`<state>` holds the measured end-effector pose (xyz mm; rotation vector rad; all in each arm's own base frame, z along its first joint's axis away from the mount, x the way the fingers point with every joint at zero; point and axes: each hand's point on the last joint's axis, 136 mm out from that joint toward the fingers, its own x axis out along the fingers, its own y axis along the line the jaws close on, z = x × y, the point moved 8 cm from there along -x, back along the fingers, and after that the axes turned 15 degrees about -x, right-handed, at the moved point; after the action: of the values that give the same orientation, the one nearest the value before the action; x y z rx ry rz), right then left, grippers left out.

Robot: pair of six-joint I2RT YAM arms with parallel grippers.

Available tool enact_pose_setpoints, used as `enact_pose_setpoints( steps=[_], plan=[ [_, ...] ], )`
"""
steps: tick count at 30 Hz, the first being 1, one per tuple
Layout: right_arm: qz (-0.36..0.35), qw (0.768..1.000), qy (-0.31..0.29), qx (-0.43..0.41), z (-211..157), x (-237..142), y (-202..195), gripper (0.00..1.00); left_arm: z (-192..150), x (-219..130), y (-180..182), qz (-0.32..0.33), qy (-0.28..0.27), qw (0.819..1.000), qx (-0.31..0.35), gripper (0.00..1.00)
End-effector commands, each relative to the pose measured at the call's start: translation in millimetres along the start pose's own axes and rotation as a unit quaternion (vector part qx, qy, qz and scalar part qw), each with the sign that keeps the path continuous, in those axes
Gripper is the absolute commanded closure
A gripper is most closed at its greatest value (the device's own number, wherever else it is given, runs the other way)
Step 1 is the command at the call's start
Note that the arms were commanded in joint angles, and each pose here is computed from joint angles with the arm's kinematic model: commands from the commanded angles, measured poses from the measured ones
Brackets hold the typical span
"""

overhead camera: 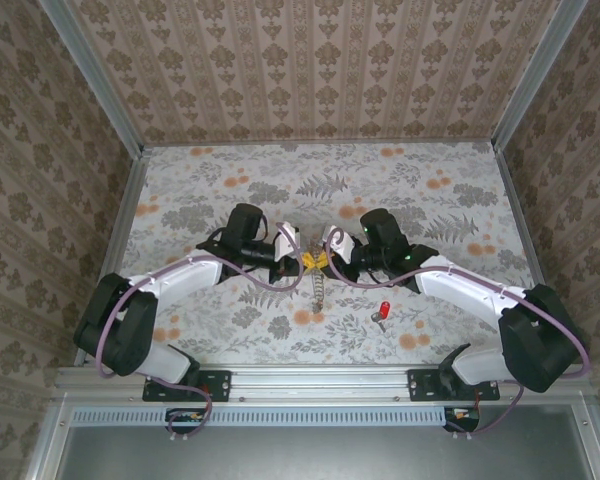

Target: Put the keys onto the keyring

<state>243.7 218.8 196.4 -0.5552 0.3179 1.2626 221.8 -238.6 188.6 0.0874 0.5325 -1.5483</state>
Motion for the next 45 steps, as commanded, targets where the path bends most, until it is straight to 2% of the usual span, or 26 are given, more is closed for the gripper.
enact_pose_setpoints(
  steps=[1,2,4,8,11,20,23,31,38,45],
  plan=[
    [0.003,1.0,-0.009,0.007,-2.4,1.6,0.3,0.9,19.8,-7.5,-11.6,-0.027,-0.039,0.998,0.034,1.0],
    [0.002,1.0,-0.01,0.006,-1.2,0.4,0.1,0.92,18.8,-7.4,-10.9,-0.023,-0.035,0.999,0.034,1.0],
    [0.001,1.0,-0.009,0.004,1.2,-1.7,0.0,0.96,16.4,-7.7,-9.1,-0.01,-0.025,0.999,0.029,0.93],
    [0.002,1.0,0.008,-0.001,6.3,-3.6,-1.1,0.98,8.5,-6.3,-4.1,0.023,0.011,0.999,0.021,0.86],
    [0.002,1.0,0.022,-0.009,8.7,-2.5,0.5,0.98,4.6,-3.6,-2.9,0.026,0.033,0.999,0.019,0.86],
    [0.003,0.999,0.03,-0.019,16.0,-2.4,2.4,0.98,7.2,6.4,-3.7,0.019,0.049,0.998,0.022,0.84],
    [0.003,0.999,0.027,-0.022,18.4,-3.0,2.7,0.98,7.4,9.0,-4.2,0.018,0.055,0.998,0.025,0.85],
    [-0.003,1.0,0.019,-0.025,20.4,-7.3,4.7,0.97,4.6,11.4,-3.5,0.015,0.071,0.997,0.021,1.0],
    [-0.014,1.0,0.019,-0.014,2.2,-3.5,6.8,0.84,11.9,7.5,-6.1,0.001,0.024,0.999,0.025,1.0],
    [0.005,0.999,-0.045,0.023,-7.4,3.6,8.2,0.82,18.9,3.1,-7.9,-0.015,-0.026,0.999,0.029,1.0]
  ],
)
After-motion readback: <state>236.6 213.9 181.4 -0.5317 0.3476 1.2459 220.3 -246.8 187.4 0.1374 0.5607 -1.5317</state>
